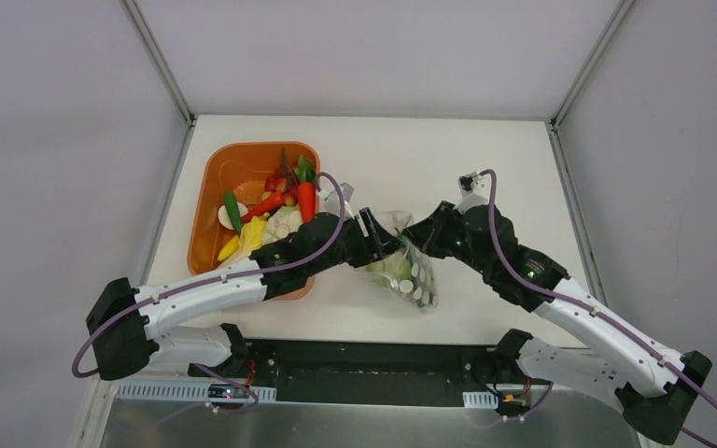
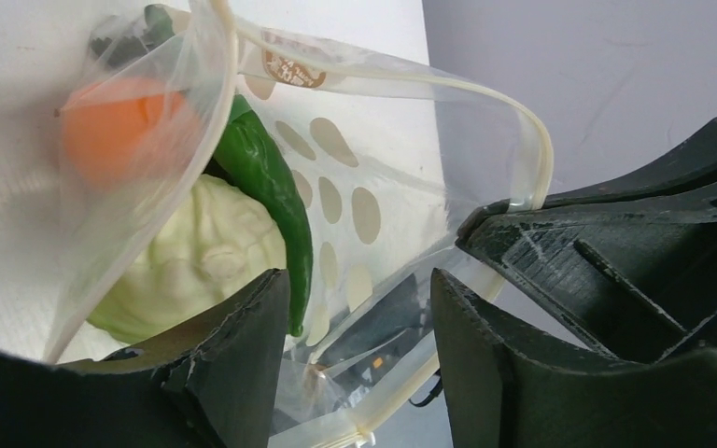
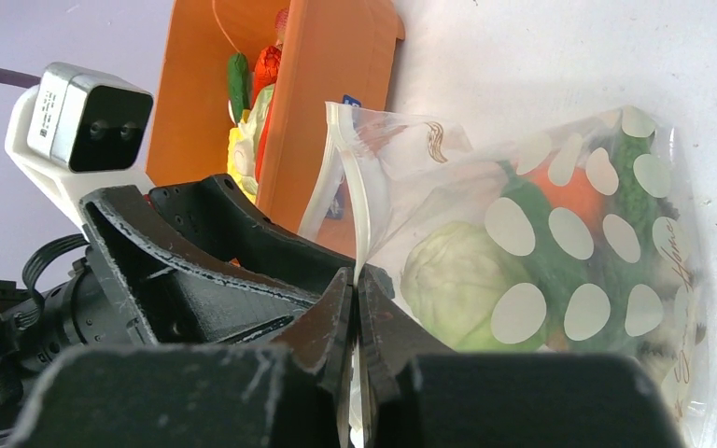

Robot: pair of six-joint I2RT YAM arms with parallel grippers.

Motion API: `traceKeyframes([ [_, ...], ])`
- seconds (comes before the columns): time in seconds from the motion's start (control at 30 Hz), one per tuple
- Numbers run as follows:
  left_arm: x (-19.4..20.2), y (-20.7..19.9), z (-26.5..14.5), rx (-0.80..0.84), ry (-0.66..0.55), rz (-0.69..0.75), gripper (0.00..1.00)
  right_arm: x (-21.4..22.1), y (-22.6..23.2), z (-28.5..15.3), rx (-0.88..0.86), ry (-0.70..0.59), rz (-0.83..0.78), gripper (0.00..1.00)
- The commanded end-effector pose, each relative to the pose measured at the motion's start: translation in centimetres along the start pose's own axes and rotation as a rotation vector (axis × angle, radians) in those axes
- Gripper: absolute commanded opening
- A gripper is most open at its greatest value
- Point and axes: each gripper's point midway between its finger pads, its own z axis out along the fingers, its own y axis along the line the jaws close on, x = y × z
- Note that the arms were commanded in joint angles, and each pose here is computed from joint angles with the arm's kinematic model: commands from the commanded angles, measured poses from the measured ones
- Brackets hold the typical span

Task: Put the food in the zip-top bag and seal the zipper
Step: Place the fake vegetable in the zipper food storage bag, then adjust the zipper food storage bag at the center of the board.

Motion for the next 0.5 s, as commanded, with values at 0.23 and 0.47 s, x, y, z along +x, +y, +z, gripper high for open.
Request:
traceKeyframes([
  [0.23, -3.0, -1.8, -4.0, -0.017, -0.053, 0.284, 0.57, -1.1, 1.2, -0.4, -0.045, -0.042, 0.010, 0.05],
  [0.47, -3.8, 1.1, -6.4, -0.179, -0.034, 0.387, 0.60, -0.9, 1.1, -0.3, -0.042, -0.032, 0.005, 0.04],
])
